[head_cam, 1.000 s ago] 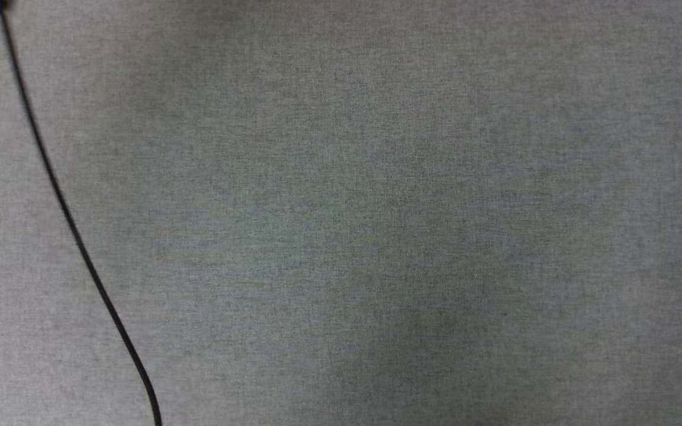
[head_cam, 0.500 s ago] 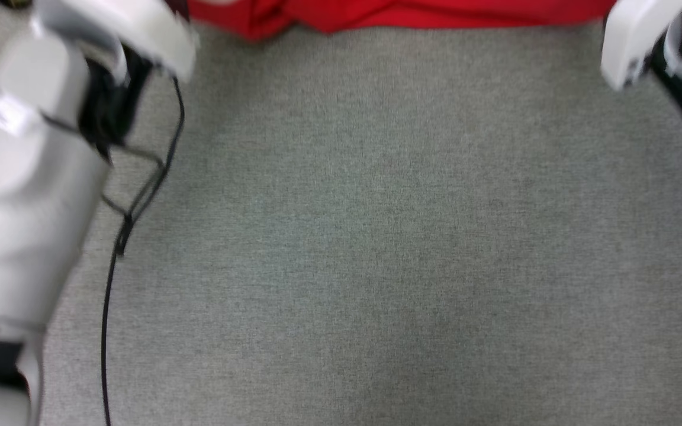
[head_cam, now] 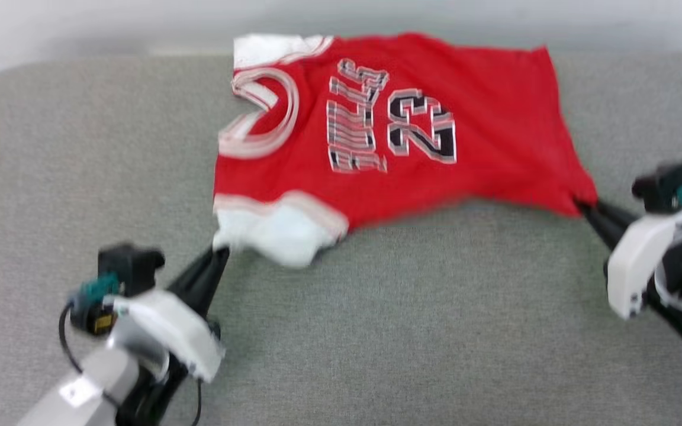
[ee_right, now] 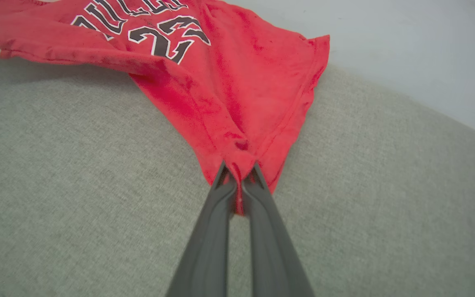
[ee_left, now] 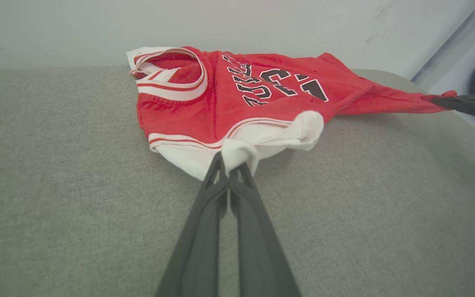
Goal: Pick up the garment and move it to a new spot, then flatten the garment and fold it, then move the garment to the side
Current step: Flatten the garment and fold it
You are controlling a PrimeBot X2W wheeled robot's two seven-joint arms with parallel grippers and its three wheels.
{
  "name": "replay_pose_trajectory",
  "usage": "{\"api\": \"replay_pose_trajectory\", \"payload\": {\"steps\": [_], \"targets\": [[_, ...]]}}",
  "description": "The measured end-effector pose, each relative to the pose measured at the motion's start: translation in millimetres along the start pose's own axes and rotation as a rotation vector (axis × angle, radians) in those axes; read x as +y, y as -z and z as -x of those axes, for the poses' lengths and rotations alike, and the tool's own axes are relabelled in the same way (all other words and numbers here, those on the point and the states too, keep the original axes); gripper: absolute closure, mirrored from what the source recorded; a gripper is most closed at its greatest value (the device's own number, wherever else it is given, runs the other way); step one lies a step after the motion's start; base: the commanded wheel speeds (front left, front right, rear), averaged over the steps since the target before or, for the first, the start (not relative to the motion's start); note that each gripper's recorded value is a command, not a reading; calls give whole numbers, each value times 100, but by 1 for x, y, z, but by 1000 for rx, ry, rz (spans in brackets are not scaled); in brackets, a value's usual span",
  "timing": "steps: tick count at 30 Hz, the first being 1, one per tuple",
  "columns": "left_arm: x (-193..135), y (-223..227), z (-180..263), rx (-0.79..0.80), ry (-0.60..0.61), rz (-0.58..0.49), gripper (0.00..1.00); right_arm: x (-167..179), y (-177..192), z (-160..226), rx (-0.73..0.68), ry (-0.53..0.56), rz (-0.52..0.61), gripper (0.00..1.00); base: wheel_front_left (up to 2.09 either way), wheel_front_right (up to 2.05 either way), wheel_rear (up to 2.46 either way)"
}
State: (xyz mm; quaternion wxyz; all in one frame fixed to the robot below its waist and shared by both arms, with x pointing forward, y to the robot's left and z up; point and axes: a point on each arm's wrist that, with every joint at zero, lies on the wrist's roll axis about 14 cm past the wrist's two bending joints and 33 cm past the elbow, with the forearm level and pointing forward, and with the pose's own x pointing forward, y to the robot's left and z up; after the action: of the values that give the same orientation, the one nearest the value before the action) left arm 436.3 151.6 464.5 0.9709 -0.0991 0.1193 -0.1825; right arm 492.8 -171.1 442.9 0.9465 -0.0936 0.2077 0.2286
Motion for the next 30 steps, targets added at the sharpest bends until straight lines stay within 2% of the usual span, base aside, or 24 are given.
{"api": "replay_pose_trajectory", "payload": {"steps": [5, 15, 19, 20, 25, 30], "targets": [[-10, 31, 56, 96, -40, 59, 100, 12, 26, 44, 33, 2, -43, 100, 0, 0, 0], [-39, 87, 146, 244, -118, 256, 100, 40, 82, 123, 153, 5, -119, 100, 0, 0, 0], [-48, 98, 170, 289, -127, 288, 100, 49, 102, 148, 209, 12, -155, 100, 0, 0, 0], [-55, 106, 183, 331, -119, 294, 100, 55, 113, 161, 259, 11, -175, 100, 0, 0, 0], [-41, 92, 176, 276, -156, 241, 100, 56, 105, 162, 254, 20, -176, 100, 0, 0, 0], [-35, 67, 150, 221, -102, 156, 100, 51, 89, 154, 215, 36, -181, 100, 0, 0, 0]]}}
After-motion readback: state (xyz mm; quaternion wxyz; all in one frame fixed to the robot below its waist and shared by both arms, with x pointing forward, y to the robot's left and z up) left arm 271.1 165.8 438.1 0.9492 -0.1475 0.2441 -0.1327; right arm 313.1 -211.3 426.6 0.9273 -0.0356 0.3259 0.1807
